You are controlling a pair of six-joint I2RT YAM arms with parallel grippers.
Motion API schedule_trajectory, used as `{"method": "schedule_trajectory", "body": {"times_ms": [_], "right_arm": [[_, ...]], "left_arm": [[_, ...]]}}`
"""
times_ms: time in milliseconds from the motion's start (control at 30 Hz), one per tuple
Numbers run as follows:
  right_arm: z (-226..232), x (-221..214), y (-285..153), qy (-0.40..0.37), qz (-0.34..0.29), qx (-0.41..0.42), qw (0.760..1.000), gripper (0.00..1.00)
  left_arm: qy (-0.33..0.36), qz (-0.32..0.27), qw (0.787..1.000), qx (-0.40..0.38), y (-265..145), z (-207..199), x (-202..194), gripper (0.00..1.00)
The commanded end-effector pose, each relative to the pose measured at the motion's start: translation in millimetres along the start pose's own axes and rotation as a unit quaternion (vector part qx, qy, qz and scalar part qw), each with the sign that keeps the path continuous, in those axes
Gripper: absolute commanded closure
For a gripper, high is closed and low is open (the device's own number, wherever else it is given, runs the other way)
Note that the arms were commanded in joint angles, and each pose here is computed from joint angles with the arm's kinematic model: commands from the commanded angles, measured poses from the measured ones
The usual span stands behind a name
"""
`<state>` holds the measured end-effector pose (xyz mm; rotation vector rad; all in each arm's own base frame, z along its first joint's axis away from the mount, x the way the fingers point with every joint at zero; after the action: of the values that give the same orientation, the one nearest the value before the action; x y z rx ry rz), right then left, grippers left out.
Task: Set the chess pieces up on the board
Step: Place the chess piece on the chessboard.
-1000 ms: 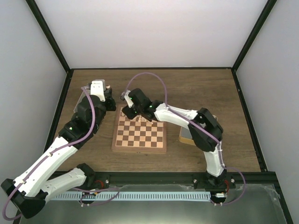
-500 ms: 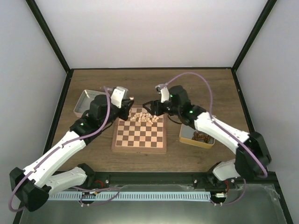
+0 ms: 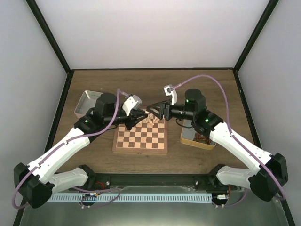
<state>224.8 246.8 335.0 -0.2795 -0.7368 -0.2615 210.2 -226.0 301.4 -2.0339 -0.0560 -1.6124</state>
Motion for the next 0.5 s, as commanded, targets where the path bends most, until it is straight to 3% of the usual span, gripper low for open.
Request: {"method": "schedule_trajectory", "body": {"times_ms": [0, 467], "right_arm": [[1.1, -8.8, 2.6, 0.021, 0.056, 0.009, 0.998, 0.42], [-6.9, -23.6, 17.6, 0.067, 0.119, 0.039, 0.990, 0.65]], "left_arm": [[0.039, -0.001, 0.999, -0.026, -5.3, -7.4, 9.7, 0.89], [0.060, 0.039, 0.997, -0.035, 2.1, -4.7, 3.2, 0.88]]}}
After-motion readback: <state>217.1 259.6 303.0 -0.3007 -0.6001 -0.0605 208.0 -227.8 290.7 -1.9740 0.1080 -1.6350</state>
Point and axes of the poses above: each gripper's point midway between its finger pads, its own y axis out along the fingers, its own z axis along the line the jaws close on, x = y × z, the point moved 6 cm from there along -y, back along the fingers, and after that the axes turned 5 degrees about y, right-handed, at the moved point
